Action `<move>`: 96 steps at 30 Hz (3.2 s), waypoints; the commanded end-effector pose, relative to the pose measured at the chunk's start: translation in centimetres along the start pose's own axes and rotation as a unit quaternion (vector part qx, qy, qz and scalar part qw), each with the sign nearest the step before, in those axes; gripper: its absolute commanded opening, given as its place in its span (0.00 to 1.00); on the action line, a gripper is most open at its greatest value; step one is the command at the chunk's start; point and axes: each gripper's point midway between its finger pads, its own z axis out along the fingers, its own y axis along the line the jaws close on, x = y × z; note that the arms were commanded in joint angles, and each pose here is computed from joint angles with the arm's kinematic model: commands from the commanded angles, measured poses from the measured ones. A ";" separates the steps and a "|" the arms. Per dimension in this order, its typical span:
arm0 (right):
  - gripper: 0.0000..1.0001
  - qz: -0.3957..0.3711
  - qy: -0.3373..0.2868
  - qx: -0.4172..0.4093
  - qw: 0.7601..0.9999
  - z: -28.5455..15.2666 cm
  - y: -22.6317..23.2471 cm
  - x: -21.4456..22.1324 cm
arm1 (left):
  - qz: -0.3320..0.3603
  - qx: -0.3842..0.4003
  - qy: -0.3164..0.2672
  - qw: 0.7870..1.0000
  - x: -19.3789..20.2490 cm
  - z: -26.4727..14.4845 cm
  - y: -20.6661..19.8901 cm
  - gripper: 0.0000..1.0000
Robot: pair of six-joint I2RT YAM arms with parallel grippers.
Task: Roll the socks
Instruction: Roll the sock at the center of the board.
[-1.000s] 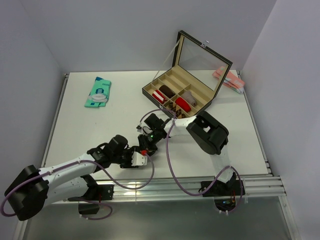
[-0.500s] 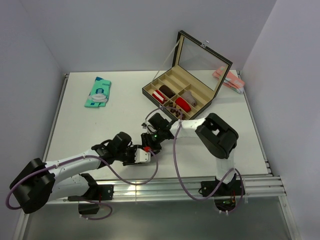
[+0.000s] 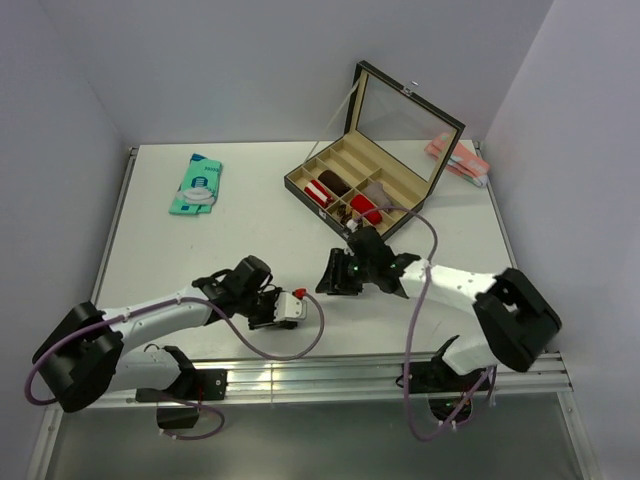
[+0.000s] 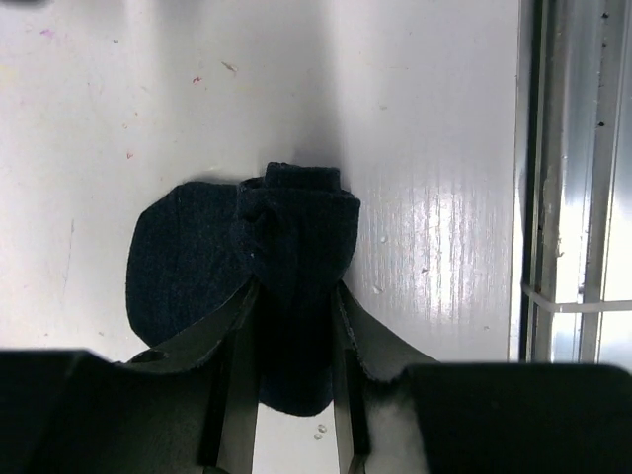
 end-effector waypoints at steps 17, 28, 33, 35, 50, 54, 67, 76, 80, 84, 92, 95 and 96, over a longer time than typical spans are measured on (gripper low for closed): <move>0.46 -0.102 -0.259 -0.044 0.960 -8.1 1.9 0.3 | -0.188 0.276 0.094 0.938 5.9 -0.9 -1.4 0.18; 0.50 -0.350 -0.207 0.000 0.914 -3.1 9.9 6.0 | -0.213 0.322 0.134 0.913 8.3 -0.2 -1.9 0.15; 0.53 -0.435 -0.155 0.023 0.887 0.2 11.3 8.0 | -0.218 0.328 0.141 0.908 8.4 0.0 -1.6 0.15; 0.54 -0.460 -0.136 0.026 0.877 1.4 12.0 8.8 | -0.224 0.334 0.147 0.904 8.5 -0.1 -1.7 0.15; 0.60 -0.550 -0.047 0.083 0.830 6.9 10.5 11.8 | -0.237 0.331 0.158 0.900 8.5 0.5 -0.4 0.15; 0.61 -0.552 -0.038 0.087 0.828 7.8 10.0 12.3 | -0.237 0.328 0.162 0.900 8.5 0.5 -0.1 0.15; 0.09 -0.540 -0.031 0.133 0.831 9.5 7.2 12.2 | -0.251 0.341 0.129 0.897 6.4 0.3 0.3 0.40; 0.05 -0.517 -0.018 0.132 0.846 8.5 6.2 11.7 | -0.247 0.257 0.059 0.933 3.5 -0.3 4.7 0.43; 0.05 -0.503 -0.010 0.134 0.854 8.1 5.4 11.5 | -0.250 0.217 0.038 0.943 2.9 -1.0 6.1 0.48; 0.04 -0.493 -0.003 0.135 0.860 7.7 4.6 11.5 | -0.242 0.162 0.029 0.956 3.3 -1.6 7.8 0.50; 0.04 -0.464 0.020 0.117 0.878 6.6 3.5 11.2 | -0.284 0.041 -0.039 0.957 3.4 -5.7 13.2 0.49; 0.04 -0.455 0.032 0.113 0.883 6.1 2.8 11.0 | -0.278 0.000 -0.052 0.959 3.7 -7.4 14.3 0.49; 0.04 -0.452 0.032 0.112 0.884 5.8 2.9 10.8 | -0.268 -0.015 -0.053 0.962 3.6 -8.1 14.4 0.49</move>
